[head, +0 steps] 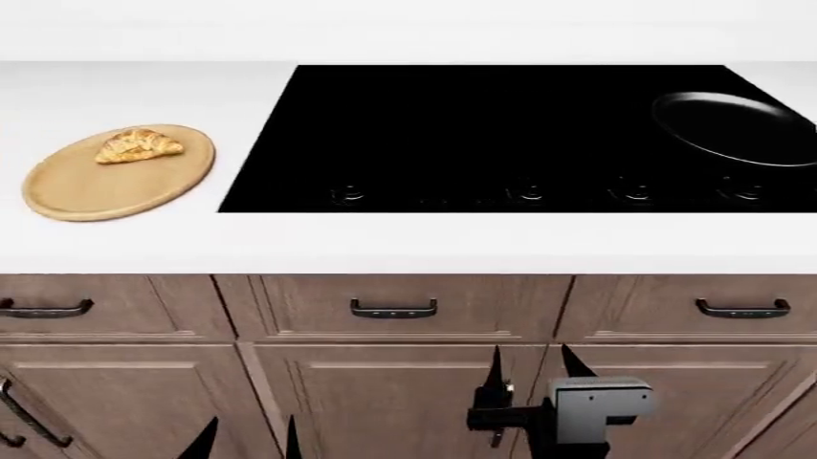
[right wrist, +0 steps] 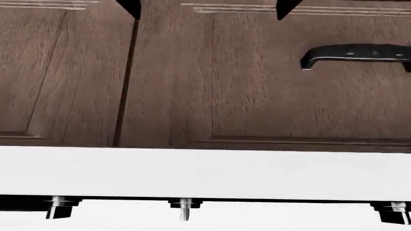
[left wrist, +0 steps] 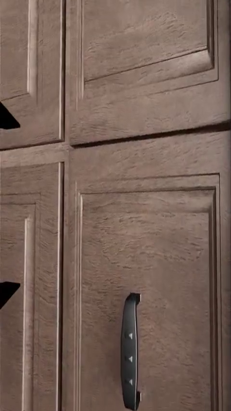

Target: Pick the croissant and place it on the pan. Then turn on the stove to warm the croissant.

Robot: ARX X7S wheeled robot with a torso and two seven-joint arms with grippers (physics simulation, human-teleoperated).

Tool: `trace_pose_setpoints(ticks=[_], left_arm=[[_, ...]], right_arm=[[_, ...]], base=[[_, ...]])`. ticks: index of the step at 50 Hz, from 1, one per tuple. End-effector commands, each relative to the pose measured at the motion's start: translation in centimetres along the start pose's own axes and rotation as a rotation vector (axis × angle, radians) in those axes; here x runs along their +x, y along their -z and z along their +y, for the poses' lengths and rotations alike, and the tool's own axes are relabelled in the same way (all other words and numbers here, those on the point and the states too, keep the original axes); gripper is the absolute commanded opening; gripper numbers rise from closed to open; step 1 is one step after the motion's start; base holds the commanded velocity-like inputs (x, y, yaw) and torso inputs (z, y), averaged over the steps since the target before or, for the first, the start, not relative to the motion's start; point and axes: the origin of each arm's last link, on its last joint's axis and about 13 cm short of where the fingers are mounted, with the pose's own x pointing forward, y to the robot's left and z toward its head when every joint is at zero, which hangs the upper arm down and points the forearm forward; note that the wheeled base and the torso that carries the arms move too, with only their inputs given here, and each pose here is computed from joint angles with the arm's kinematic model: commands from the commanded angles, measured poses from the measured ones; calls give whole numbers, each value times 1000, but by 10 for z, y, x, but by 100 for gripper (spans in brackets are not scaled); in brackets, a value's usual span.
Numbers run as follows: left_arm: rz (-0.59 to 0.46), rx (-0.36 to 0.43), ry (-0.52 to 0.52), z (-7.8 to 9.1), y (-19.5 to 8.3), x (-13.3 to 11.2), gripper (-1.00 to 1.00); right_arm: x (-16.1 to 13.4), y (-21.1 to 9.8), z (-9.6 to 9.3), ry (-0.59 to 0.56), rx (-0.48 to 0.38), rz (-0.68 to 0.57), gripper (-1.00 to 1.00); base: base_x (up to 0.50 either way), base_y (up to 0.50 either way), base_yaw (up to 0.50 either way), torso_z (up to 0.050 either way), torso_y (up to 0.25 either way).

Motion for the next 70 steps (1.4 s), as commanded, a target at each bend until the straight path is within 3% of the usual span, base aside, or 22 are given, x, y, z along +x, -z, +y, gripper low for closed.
trace_pose_setpoints(ticks=[1, 42, 67, 70], left_arm=[[1, 0, 0, 0, 0, 0, 100], [3, 2, -1, 0, 1, 0, 100], [-7, 5, -13, 0, 0, 1, 100], [-63, -1, -38, 0, -14, 1, 100]], right_arm=[[1, 0, 0, -1, -1, 0, 100], [2, -1, 1, -3, 4, -8, 100], [1, -4, 1, 7, -5, -19, 100], [-4, -15, 5, 4, 0, -47, 100]], base=[[0, 500, 0, 0, 0], [0, 500, 0, 0, 0], [0, 5, 0, 0, 0], [0, 0, 0, 0, 0]])
